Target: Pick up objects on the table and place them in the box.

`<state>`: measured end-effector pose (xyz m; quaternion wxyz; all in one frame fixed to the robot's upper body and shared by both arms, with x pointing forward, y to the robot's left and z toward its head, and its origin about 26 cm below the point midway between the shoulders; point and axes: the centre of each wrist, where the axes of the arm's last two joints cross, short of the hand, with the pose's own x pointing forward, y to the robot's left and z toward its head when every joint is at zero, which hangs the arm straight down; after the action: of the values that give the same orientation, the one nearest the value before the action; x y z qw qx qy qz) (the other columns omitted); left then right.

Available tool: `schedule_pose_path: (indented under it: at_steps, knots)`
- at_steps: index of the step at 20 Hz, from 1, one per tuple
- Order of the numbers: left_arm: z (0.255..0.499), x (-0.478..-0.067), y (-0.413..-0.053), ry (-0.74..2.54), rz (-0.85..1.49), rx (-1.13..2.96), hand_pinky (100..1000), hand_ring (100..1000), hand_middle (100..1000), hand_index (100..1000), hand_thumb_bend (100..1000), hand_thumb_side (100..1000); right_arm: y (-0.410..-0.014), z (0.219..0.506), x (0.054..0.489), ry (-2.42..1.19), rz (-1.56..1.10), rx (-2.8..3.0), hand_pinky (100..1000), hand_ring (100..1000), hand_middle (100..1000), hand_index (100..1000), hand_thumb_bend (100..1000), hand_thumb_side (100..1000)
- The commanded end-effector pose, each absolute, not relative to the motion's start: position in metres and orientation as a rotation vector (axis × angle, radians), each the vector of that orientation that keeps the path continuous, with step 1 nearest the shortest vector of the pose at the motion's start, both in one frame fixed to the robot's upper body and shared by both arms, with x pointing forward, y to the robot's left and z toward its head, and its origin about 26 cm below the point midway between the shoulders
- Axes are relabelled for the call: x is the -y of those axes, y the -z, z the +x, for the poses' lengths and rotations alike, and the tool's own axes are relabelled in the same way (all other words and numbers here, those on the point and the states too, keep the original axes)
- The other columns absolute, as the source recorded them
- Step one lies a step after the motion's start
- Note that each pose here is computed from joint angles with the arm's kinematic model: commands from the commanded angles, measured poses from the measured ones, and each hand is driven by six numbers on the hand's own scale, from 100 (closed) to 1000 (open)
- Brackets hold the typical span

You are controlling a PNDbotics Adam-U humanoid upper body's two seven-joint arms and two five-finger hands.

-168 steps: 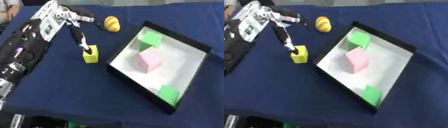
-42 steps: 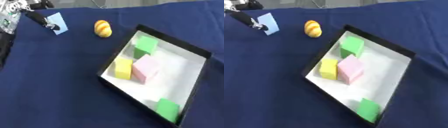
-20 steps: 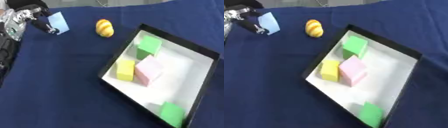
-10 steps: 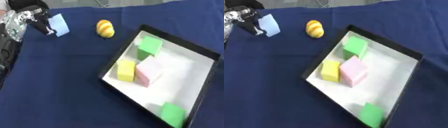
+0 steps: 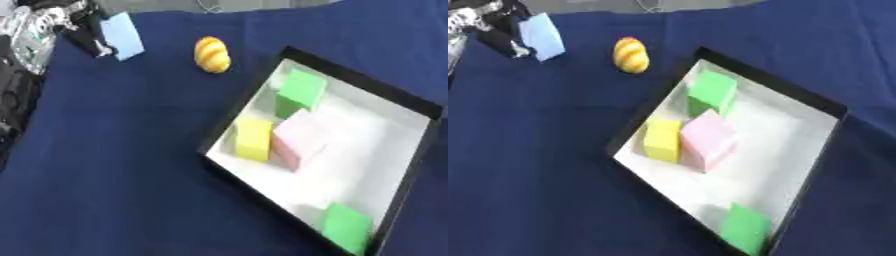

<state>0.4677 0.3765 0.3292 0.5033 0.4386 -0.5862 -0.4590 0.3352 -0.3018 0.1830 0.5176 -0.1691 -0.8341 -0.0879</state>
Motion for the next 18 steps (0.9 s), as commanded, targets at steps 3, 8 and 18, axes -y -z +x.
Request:
schedule_pose_path:
  at_steps: [3, 8, 18]
  knots:
    - [0.438, -0.330, -0.391, 1.386, 1.085, 1.644, 758, 617, 458, 536, 413, 100, -0.195, 0.334, 0.309, 0.207, -0.427, 2.038, 795, 768, 712, 804, 100, 520]
    - [0.409, -0.258, -0.405, 1.733, 0.970, 1.768, 759, 630, 471, 548, 437, 100, -0.201, 0.334, 0.309, 0.205, -0.424, 2.060, 796, 769, 713, 804, 100, 516]
    - [0.324, -0.135, -0.394, 2.369, 0.639, 1.874, 748, 657, 493, 570, 476, 100, -0.210, 0.335, 0.309, 0.219, -0.423, 2.092, 798, 770, 715, 804, 100, 502]
